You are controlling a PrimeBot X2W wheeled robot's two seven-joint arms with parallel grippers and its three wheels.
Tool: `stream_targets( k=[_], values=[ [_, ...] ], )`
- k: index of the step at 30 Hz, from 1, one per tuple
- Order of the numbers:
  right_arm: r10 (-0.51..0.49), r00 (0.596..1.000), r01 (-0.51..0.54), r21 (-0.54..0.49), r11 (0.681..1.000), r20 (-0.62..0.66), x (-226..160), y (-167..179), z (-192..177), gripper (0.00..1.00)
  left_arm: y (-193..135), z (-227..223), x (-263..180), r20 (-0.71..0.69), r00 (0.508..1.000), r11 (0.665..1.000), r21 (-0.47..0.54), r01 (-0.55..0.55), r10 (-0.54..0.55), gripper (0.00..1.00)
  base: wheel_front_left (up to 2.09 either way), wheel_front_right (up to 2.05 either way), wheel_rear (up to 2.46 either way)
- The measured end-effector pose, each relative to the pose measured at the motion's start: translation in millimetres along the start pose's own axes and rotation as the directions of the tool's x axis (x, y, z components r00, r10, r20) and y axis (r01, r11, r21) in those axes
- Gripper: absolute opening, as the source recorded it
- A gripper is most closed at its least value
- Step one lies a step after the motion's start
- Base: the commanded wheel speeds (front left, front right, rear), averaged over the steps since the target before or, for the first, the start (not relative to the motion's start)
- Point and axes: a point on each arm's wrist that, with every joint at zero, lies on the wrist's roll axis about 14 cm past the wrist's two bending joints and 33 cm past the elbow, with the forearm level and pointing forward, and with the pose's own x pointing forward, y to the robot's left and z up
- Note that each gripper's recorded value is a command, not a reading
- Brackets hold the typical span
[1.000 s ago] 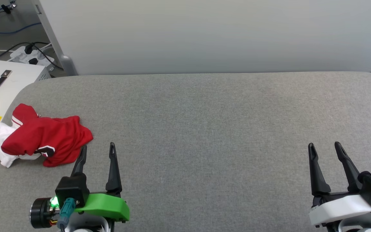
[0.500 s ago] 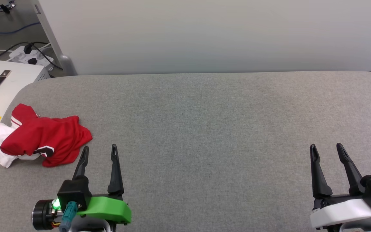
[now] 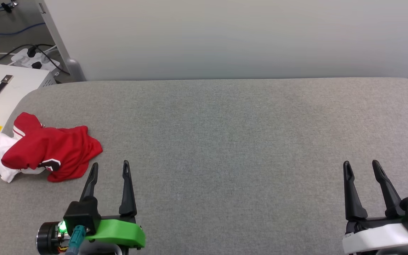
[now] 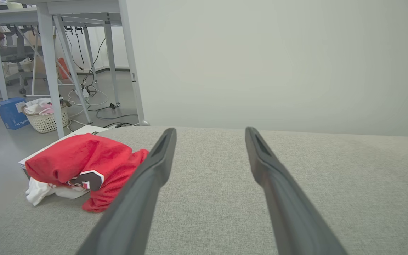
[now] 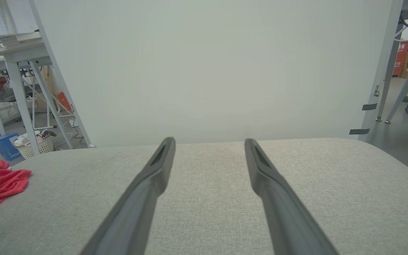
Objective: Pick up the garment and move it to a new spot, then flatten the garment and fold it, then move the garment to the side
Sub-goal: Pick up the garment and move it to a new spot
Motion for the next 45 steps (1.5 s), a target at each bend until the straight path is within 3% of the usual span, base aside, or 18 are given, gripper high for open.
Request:
stream_targets(
  k=[9, 17, 31, 36, 45],
  values=[
    [0.054, 0.998, -0.055, 0.016, 0.998, 0.011, 9.7, 17.1, -1.9, 1.0, 17.0, -2.2, -7.1, 0.001, 0.998, 0.998, 0.004, -0.055, 0.055, 1.0, 0.0, 0.0, 0.0],
    [0.138, 0.99, -0.138, 0.037, 0.99, 0.002, 23.0, 43.7, -10.8, 1.0, 51.2, -1.5, -21.4, 0.0, 0.986, 0.986, -0.001, -0.169, 0.169, 1.0, 0.0, 0.0, 0.0],
    [0.345, 0.938, -0.342, 0.072, 0.937, -0.039, 46.3, 113.6, -37.2, 1.0, 119.2, 4.6, -68.3, -0.003, 0.918, 0.918, 0.026, -0.397, 0.397, 1.0, 0.0, 0.0, 0.0],
    [0.411, 0.911, -0.406, 0.092, 0.909, -0.042, 54.3, 138.5, -44.9, 1.0, 143.3, 9.5, -87.9, 0.003, 0.876, 0.875, 0.032, -0.483, 0.483, 1.0, 0.0, 0.0, 0.0],
    [0.455, 0.889, -0.447, 0.114, 0.887, -0.055, 59.8, 156.2, -55.5, 1.0, 161.0, 8.5, -105.0, -0.01, 0.839, 0.838, 0.042, -0.544, 0.545, 1.0, 0.0, 0.0, 0.0]
  ],
)
